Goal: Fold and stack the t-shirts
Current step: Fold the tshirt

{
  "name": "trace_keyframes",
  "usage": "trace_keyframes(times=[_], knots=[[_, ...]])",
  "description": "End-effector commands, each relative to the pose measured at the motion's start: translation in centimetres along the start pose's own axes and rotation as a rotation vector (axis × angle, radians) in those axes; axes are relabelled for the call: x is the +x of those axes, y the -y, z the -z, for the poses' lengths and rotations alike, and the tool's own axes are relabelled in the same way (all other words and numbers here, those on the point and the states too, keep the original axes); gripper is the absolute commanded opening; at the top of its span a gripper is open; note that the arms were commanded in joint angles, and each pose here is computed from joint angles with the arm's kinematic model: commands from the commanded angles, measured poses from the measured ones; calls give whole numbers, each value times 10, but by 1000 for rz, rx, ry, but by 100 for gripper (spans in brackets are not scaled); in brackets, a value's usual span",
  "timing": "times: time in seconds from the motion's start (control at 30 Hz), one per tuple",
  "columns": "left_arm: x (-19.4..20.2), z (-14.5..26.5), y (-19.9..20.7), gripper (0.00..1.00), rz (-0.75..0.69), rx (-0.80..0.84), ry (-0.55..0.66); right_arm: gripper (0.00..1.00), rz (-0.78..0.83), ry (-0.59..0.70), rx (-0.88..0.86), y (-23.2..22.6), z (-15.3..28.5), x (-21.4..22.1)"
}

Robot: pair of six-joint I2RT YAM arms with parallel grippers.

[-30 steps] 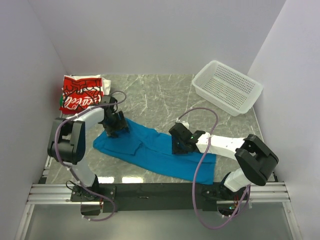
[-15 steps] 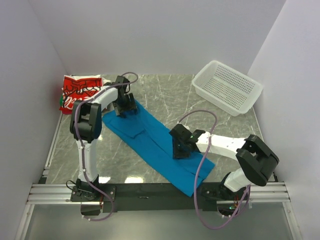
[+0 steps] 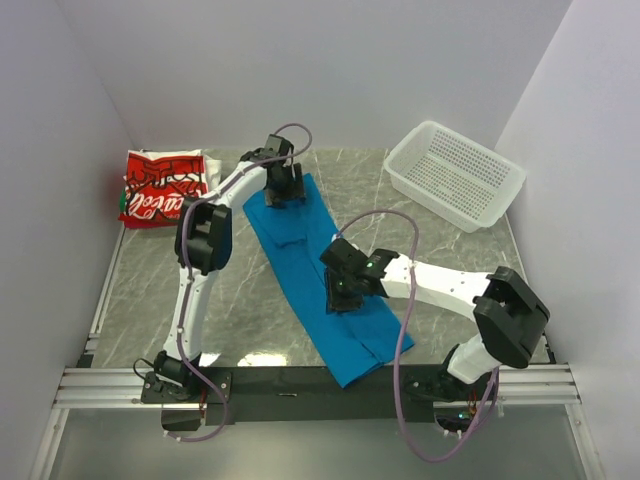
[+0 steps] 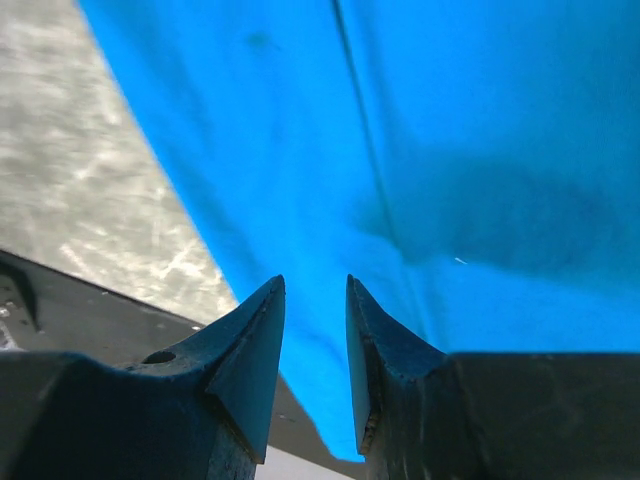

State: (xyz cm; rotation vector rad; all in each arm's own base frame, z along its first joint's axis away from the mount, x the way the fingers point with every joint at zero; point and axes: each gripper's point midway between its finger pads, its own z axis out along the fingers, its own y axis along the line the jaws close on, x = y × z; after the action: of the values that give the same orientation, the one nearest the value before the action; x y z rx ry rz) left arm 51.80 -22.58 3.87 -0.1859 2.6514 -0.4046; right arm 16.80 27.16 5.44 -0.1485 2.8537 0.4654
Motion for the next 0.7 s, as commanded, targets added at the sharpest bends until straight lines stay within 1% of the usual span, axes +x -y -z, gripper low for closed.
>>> trace_keyframes(times=[0.0,0.07,0.13,0.17,0.23,0.27,0.43,0.57,0.67], knots=[[-17,24,19,75,-19,41,61,38,22,74,25,-2,24,-18],[-29,48,17,76,-23,19,114,38,24,122,42,0,34,-27],[-30,63,12,77,-16,-7,129,39,24,144,55,6,43,-28],[-26,74,9,77,-11,-10,131,39,20,155,75,13,43,-28],[-18,83,5,77,0,-18,122,39,10,171,75,19,47,-26],[-5,88,-1,77,7,-28,104,39,6,165,92,28,43,-20],[25,92,-15,76,51,-38,83,39,-36,191,99,50,38,-11],[48,82,-23,76,65,-50,15,39,-52,180,105,63,24,0],[54,72,-25,76,68,-50,-12,39,-50,161,108,67,15,7]])
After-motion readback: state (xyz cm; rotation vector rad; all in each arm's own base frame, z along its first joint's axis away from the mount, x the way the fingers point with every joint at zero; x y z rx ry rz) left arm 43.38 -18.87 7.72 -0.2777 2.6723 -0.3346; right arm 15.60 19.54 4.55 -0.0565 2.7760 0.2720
